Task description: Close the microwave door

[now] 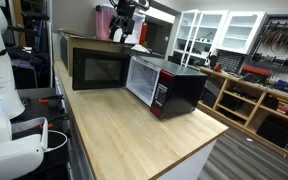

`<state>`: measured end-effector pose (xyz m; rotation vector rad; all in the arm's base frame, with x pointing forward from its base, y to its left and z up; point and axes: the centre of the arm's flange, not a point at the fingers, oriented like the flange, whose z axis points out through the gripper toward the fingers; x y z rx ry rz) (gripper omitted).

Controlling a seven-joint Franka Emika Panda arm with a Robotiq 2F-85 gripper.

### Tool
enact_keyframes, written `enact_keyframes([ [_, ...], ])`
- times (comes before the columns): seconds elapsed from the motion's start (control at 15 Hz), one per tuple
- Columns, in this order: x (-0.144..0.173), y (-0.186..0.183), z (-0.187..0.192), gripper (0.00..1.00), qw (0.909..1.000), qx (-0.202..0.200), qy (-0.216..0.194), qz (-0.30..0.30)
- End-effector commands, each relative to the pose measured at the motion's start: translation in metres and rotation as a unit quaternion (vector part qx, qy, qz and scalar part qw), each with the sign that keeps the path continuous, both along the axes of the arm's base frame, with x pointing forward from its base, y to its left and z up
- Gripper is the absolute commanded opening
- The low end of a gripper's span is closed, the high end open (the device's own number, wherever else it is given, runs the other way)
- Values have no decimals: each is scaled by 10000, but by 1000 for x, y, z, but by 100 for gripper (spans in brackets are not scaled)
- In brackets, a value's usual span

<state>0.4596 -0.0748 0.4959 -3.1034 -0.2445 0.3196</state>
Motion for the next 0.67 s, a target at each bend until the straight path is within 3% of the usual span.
enact_keyframes([
  [0.0,11,38,9,100,9996,-158,-242,22],
  [0.6,10,128,3,100,9954,-227,-723,589],
])
